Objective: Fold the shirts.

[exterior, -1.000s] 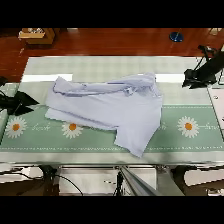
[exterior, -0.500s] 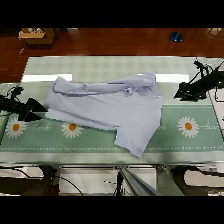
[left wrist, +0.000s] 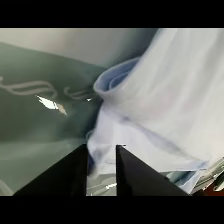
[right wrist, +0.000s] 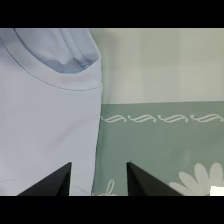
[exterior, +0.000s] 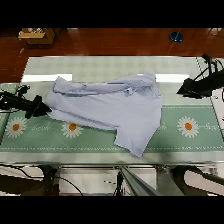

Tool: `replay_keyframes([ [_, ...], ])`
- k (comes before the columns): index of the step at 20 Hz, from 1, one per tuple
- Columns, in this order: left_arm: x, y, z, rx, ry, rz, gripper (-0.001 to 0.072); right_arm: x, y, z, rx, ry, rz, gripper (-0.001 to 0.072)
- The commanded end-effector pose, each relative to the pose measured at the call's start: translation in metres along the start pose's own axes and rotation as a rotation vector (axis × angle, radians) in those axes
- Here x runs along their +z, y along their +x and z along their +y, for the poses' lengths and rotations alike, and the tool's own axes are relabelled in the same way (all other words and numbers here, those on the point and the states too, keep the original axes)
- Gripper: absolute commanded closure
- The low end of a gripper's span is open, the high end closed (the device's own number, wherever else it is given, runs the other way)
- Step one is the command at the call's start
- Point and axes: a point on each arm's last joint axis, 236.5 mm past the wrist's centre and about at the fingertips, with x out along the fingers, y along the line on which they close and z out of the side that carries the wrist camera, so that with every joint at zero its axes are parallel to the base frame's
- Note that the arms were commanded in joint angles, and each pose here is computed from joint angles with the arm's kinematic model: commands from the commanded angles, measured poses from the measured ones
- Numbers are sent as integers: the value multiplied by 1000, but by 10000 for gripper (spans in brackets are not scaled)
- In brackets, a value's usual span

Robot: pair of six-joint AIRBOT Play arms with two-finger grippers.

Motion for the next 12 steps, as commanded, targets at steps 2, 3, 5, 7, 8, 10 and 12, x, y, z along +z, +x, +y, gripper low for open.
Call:
replay_keyframes([
  [2, 0, 11, -4, 18, -5, 14, 669, 3, -37, 15, 4, -32, -109, 271],
  [3, 0, 12, -5, 19, 8, 20, 686, 3, -46, 18, 2, -40, -131, 272],
  [5, -3, 12, -8, 13, 36, 30, 686, 1, -61, 12, -48, -60, -164, 271],
  [7, -8, 8, -13, 4, 81, 42, 686, -11, -64, -23, -159, -34, -128, 271],
  [8, -9, 5, -15, 3, 111, 39, 686, -24, -57, -41, -173, 11, -82, 263],
  [10, -11, -2, -20, 2, 157, 30, 686, -66, -29, -68, -128, 126, 34, 219],
  [12, -12, -6, -23, 2, 188, 20, 686, -106, 5, -62, 5, 237, 133, 219],
])
